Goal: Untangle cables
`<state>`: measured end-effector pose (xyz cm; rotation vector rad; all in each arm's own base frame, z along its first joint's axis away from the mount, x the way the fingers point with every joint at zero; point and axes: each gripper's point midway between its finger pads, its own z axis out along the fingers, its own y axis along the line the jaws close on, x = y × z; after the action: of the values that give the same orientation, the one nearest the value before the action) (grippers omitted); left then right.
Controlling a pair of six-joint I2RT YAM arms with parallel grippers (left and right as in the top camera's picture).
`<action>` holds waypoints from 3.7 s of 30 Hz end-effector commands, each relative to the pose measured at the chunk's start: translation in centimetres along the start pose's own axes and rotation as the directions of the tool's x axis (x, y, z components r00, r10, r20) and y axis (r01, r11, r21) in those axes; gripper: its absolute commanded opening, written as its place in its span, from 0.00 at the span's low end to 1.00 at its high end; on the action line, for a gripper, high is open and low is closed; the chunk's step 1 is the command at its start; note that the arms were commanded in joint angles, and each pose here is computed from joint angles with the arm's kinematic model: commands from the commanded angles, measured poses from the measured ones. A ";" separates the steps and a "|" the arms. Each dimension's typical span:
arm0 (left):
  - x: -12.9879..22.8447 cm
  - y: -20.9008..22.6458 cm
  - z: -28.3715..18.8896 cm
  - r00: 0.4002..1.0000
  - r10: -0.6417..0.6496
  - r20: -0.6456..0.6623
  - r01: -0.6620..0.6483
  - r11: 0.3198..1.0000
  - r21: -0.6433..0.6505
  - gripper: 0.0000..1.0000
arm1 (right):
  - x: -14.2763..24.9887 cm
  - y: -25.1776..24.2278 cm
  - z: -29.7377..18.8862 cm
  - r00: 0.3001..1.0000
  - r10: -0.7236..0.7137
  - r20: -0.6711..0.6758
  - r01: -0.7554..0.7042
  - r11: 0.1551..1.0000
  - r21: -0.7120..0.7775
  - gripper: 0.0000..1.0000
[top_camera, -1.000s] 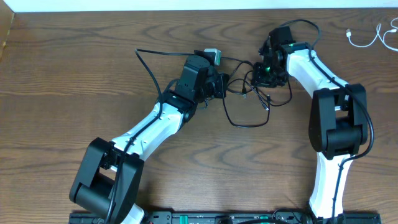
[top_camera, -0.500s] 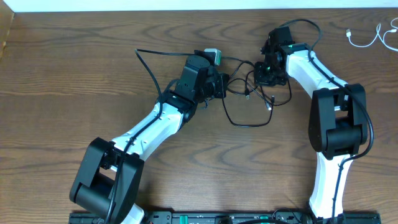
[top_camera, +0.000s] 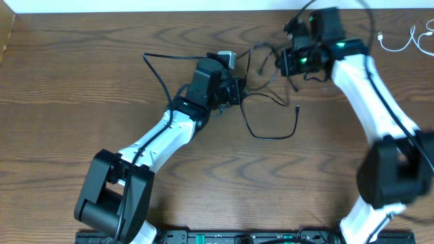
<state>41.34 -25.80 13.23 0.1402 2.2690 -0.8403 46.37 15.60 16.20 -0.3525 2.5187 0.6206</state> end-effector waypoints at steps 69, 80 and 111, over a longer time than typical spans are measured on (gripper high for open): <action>-8.6 -6.8 -15.1 0.958 0.069 0.277 -0.110 0.985 0.135 0.08 | -1.9 5.2 -4.0 0.996 -0.031 0.087 0.048 0.979 -0.199 0.62; -6.5 -9.1 -16.0 0.970 0.130 0.206 -0.182 0.950 0.255 0.08 | -0.7 4.7 0.3 0.967 0.248 -0.055 -0.253 0.931 -0.262 0.64; -5.6 -9.7 -16.1 0.940 0.269 0.208 -0.320 0.908 0.271 0.08 | 0.0 3.2 4.5 0.909 0.404 -0.105 -0.417 0.885 -0.205 0.01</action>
<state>33.31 -22.98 29.75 0.5000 1.9231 -0.9951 45.47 23.51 13.15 0.1146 2.6608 1.1459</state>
